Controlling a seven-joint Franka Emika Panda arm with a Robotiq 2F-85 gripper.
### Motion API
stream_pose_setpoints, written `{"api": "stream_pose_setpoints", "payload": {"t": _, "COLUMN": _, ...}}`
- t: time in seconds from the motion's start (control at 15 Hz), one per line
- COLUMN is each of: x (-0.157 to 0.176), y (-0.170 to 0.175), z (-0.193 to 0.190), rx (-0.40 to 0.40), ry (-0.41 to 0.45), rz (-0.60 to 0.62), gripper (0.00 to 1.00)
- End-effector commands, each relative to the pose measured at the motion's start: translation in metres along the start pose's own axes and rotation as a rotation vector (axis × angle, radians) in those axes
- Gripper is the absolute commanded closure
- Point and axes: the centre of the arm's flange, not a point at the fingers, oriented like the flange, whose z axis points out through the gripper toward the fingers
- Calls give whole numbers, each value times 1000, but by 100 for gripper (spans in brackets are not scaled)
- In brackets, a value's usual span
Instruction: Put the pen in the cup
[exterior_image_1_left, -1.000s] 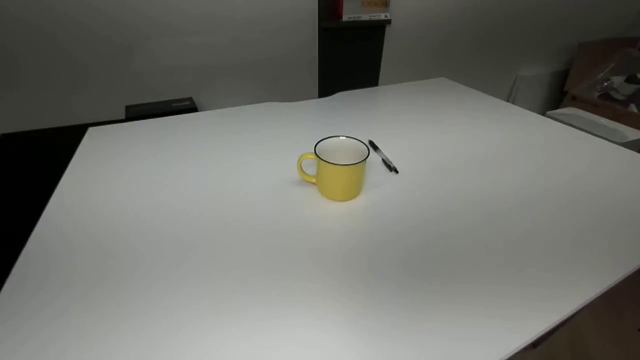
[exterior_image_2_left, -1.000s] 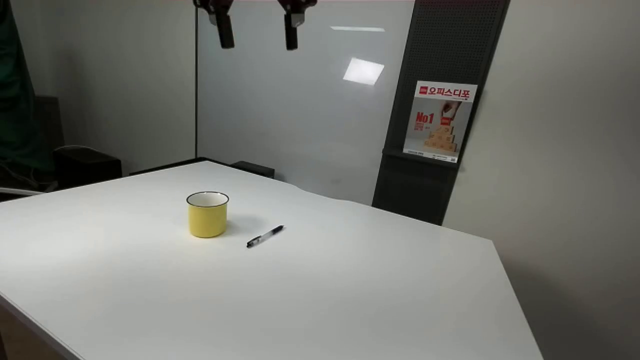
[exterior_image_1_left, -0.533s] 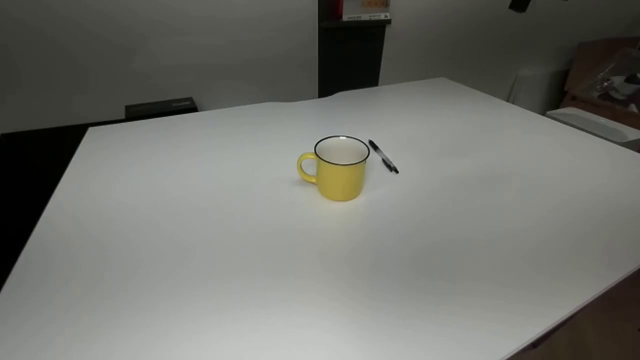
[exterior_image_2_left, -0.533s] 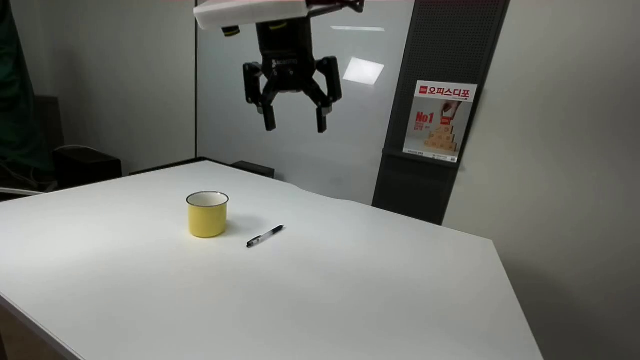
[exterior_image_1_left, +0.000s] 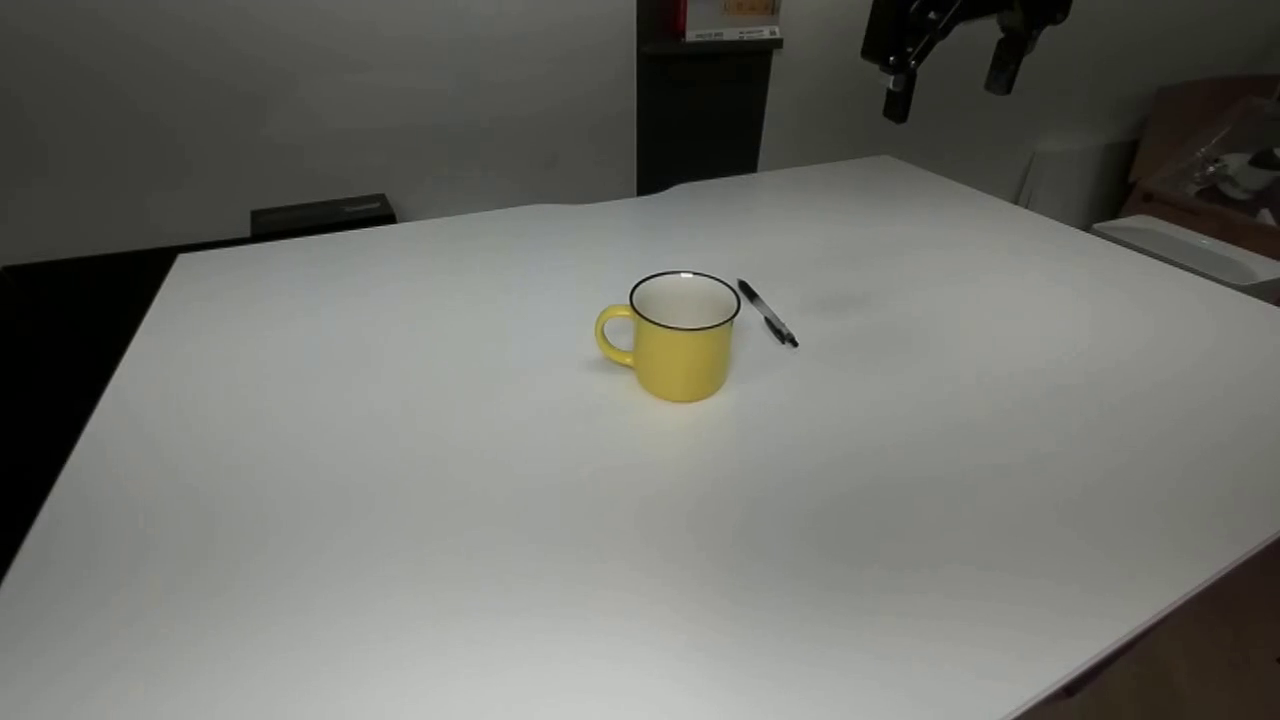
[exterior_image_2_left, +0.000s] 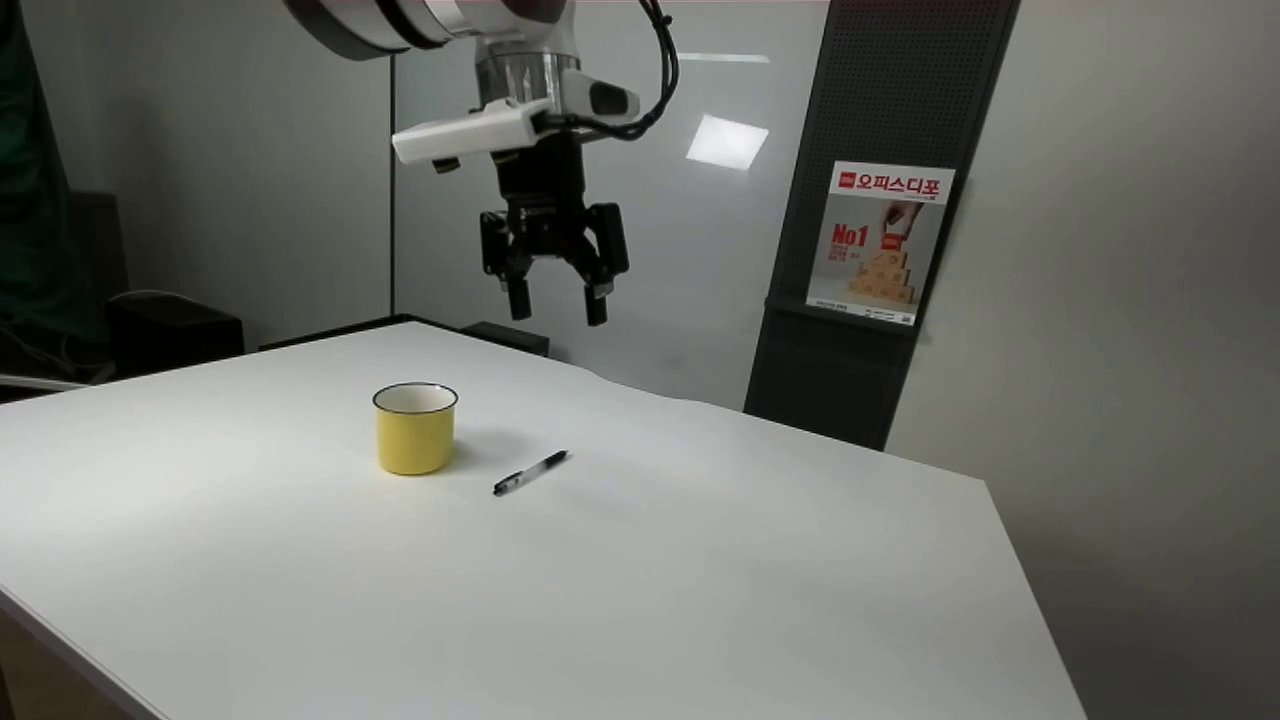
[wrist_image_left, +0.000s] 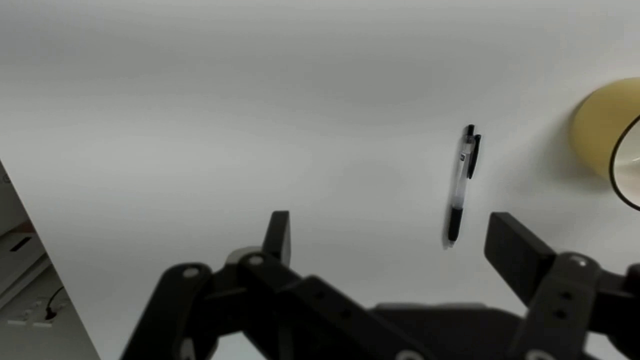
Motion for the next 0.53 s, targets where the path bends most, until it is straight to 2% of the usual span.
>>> {"api": "stream_pose_setpoints", "payload": {"t": 0.0, "x": -1, "y": -2, "z": 2, "rx": 0, "ry": -1, "rz": -5, "gripper": 0}}
{"api": "stream_pose_setpoints", "payload": {"t": 0.2, "x": 0, "y": 7, "z": 2, "rx": -4, "ry": -1, "rz": 5, "gripper": 0}}
{"api": "stream_pose_setpoints", "payload": {"t": 0.47, "x": 17, "y": 2, "z": 31, "rx": 68, "ry": 20, "rz": 18, "gripper": 0}}
